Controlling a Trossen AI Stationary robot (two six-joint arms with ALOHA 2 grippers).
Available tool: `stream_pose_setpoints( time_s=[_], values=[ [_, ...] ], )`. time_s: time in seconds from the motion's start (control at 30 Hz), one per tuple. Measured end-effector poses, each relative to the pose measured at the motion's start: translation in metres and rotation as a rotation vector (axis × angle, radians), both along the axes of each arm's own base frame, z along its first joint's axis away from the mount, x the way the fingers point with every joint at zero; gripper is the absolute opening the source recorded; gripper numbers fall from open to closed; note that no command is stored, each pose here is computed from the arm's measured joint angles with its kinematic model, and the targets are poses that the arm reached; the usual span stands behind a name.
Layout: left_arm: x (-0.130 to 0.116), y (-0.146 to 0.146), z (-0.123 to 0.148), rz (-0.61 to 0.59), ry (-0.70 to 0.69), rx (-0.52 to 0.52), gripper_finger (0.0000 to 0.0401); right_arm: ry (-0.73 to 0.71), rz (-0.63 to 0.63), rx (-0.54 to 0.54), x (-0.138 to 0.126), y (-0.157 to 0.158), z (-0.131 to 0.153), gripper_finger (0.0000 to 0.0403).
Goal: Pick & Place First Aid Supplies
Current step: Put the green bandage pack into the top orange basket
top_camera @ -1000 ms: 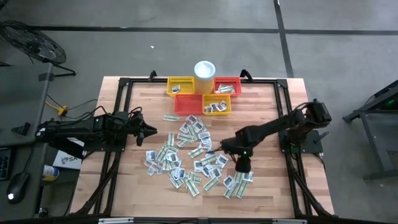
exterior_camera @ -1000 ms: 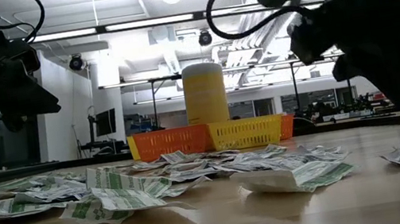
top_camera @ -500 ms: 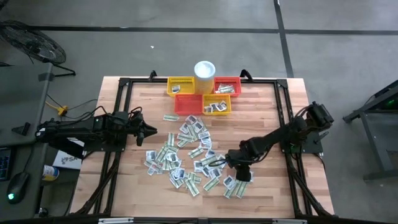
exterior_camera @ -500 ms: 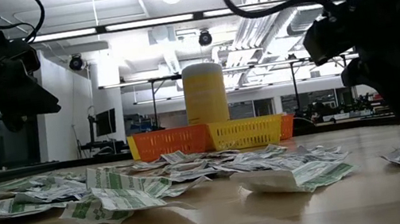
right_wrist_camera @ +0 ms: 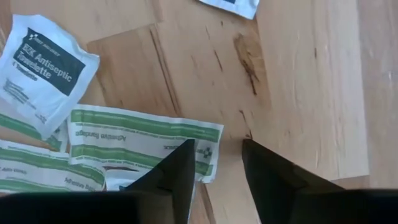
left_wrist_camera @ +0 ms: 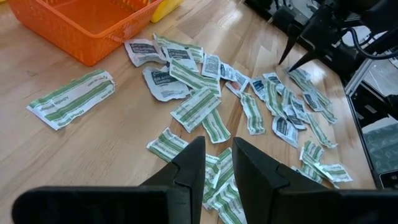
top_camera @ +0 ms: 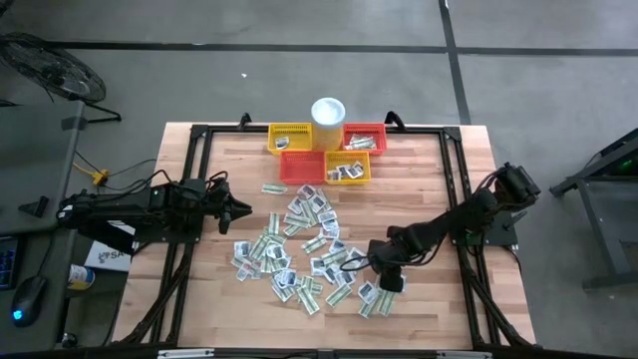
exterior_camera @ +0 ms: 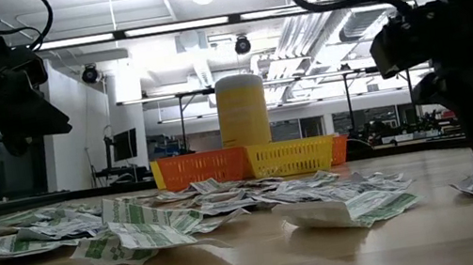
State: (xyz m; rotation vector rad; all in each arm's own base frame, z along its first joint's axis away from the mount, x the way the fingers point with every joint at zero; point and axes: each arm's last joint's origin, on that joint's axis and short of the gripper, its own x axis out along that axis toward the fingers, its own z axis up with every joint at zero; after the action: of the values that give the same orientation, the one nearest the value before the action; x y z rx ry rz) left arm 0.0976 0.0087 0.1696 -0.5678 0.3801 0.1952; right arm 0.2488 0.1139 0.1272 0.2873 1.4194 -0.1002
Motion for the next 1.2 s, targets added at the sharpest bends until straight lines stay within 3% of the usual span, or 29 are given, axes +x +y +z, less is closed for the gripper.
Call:
stream_pose_setpoints(
  time_s=[0.43, 0.67, 0.87, 1.2],
  values=[
    [0.0, 0.0, 0.0, 0.0, 0.0, 0.0, 0.008, -0.014, -0.004, -0.059, -0.007, 0.002, -0.004, 0.0006],
    [0.0, 0.0, 0.0, 0.0, 0.0, 0.0, 0.008, -0.084, -0.094, -0.058, -0.01, -0.005, 0.014, 0.0001],
    [0.0, 0.0, 0.0, 0.0, 0.0, 0.0, 0.008, -0.23, -0.19, -0.09, -0.01, -0.02, 0.043, 0.0],
    [0.0, 0.0, 0.0, 0.0, 0.0, 0.0, 0.008, -0.428, -0.434, -0.16, -0.013, -0.069, 0.089, 0.0]
  ],
)
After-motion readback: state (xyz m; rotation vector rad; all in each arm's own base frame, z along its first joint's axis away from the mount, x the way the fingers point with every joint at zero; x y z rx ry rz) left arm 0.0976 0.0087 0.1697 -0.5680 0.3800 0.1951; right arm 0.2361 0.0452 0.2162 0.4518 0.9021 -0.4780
